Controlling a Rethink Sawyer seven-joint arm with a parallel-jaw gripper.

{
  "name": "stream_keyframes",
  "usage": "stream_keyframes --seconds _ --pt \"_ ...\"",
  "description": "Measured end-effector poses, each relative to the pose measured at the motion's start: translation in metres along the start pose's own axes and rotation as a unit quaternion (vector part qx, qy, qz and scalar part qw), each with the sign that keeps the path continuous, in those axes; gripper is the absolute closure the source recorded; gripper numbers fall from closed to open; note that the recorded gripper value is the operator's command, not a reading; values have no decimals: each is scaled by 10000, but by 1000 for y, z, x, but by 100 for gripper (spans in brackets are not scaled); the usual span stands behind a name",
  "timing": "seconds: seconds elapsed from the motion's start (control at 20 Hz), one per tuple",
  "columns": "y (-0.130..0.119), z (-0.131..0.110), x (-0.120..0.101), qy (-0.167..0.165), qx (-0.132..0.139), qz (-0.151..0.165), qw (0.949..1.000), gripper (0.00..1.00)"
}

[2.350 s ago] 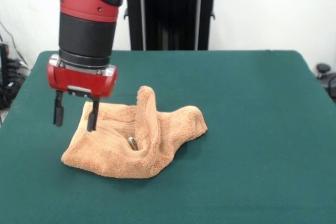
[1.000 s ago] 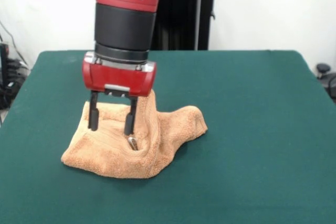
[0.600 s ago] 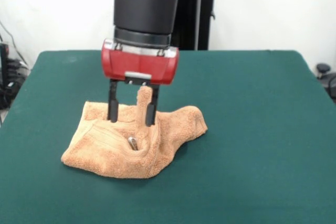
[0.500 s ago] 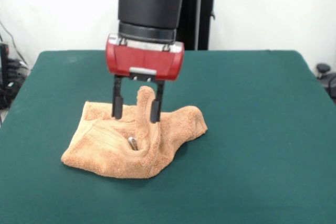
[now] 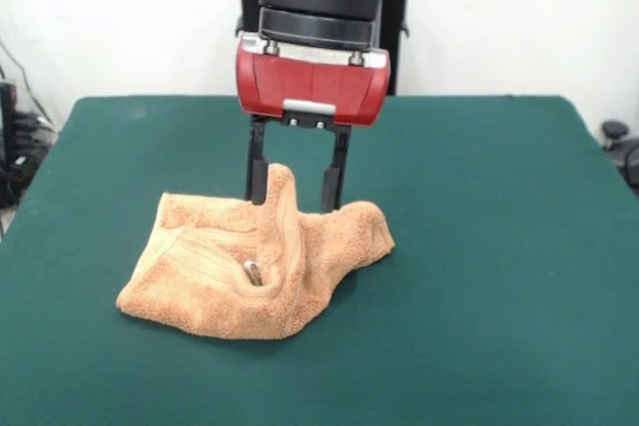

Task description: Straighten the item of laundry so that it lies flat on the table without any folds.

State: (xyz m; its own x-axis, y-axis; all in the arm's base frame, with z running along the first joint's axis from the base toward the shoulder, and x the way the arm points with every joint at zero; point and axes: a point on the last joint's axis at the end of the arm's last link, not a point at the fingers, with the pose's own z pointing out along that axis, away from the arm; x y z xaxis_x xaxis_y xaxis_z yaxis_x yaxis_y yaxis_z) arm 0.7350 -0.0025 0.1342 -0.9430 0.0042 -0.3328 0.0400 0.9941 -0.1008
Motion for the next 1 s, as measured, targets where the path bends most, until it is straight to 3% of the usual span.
stream_keyframes --seconds 0.55,1.0 --pt "-6 6 6 71 55 39 10000 0" --pt "-21 35 26 195 96 128 9997 0"
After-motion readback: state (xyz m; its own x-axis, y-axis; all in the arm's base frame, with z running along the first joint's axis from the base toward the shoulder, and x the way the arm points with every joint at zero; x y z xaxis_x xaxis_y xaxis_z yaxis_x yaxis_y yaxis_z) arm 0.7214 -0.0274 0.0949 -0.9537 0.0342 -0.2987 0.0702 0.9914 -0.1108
